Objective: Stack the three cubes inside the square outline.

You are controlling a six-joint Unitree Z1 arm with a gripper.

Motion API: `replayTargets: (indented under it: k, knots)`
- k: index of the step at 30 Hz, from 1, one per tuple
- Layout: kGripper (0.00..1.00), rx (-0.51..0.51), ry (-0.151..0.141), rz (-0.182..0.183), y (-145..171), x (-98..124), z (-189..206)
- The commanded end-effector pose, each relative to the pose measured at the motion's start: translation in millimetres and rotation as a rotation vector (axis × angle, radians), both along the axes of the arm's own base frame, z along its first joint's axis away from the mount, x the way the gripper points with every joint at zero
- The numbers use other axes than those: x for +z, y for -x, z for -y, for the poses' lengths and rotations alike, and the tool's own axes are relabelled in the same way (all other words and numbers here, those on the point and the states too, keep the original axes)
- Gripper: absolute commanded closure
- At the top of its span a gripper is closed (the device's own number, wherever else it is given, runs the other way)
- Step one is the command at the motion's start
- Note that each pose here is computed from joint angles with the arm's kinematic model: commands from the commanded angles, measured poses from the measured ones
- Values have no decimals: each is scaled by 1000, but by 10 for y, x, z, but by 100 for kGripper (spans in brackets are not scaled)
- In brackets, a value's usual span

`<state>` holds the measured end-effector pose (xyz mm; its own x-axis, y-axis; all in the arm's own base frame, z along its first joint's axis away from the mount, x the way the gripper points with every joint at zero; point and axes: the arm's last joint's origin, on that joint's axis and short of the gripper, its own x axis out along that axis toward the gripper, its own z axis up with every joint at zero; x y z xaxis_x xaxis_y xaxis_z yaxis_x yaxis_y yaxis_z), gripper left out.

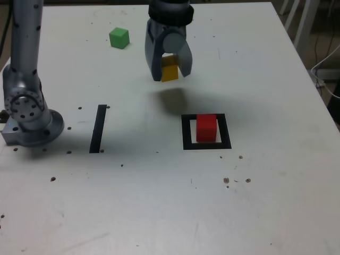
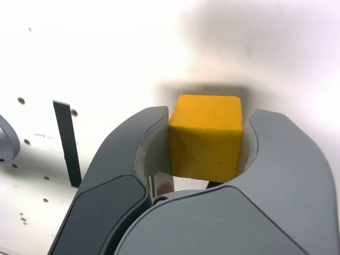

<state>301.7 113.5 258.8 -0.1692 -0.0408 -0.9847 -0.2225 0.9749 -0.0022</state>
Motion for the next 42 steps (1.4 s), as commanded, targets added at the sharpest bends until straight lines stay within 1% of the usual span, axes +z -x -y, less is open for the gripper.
replayTargets:
  k: [1, 8, 17, 24, 32, 42]
  knots:
    - [70, -33, 6, 9, -44, 69, 119]
    - [70, -116, 25, 19, -175, 175, 400]
    - [70, -202, 46, 13, -333, 228, 726]
    - [70, -246, 43, 13, -413, 223, 984]
    - [70, -281, 40, 0, -523, 146, 1235]
    - [70, -302, 39, -9, -652, 52, 1402]
